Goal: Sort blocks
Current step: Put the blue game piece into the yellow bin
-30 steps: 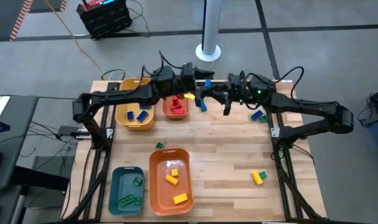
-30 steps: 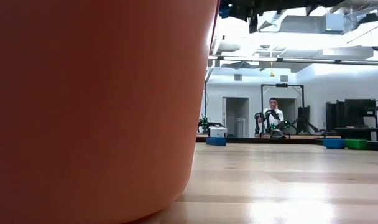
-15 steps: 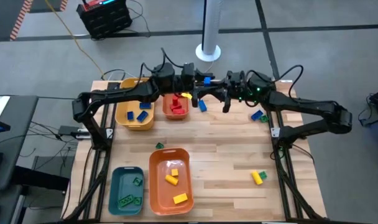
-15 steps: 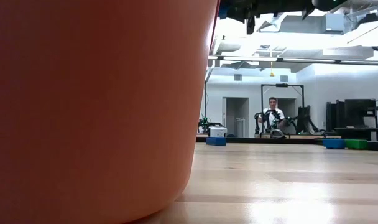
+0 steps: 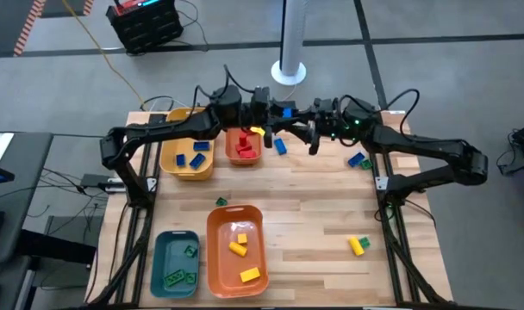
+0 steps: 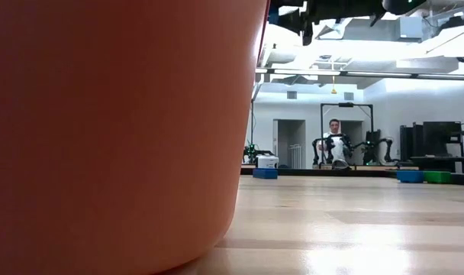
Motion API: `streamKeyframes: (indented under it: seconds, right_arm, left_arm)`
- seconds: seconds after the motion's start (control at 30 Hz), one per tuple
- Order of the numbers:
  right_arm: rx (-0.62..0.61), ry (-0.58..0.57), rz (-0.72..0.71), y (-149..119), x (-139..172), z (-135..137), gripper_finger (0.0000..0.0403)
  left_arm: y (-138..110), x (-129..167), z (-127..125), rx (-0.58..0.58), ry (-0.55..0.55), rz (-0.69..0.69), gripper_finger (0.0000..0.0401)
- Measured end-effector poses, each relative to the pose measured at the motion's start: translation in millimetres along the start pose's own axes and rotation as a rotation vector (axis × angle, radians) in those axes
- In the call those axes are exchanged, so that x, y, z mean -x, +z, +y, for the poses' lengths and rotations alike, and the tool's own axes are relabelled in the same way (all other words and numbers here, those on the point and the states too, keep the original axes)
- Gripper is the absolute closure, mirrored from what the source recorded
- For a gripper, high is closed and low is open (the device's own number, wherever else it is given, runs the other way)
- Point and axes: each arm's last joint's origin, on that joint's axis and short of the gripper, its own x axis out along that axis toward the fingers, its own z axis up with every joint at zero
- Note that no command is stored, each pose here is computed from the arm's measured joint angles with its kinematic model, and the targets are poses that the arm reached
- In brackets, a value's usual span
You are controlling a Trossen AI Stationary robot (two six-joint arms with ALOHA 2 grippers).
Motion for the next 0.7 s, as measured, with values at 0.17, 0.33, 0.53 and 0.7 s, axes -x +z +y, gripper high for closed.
streamKeyframes:
  seconds: [0.17, 0.33, 0.53, 0.7]
  right_arm:
    - [-0.017, -0.039, 0.091, -0.5, 13.9, -6.2, 0.0113]
    - [0.001, -0.123, 0.177, 1.8, 35.7, -15.9, 0.0105]
    - [0.008, -0.196, 0.304, -5.7, 49.6, -25.6, 0.0104]
    - [0.023, -0.173, 0.329, -8.5, 48.4, -23.9, 0.0103]
  left_arm:
    - [8.7, 10.4, 13.8, 0.064, 0.029, 0.011, 0.0275]
    - [22.1, 38.0, 32.0, 0.108, 0.100, 0.126, 0.0275]
    - [29.9, 86.4, 47.6, 0.139, 0.272, 0.379, 0.0275]
    - [26.1, 114.9, 46.4, 0.180, 0.381, 0.575, 0.0275]
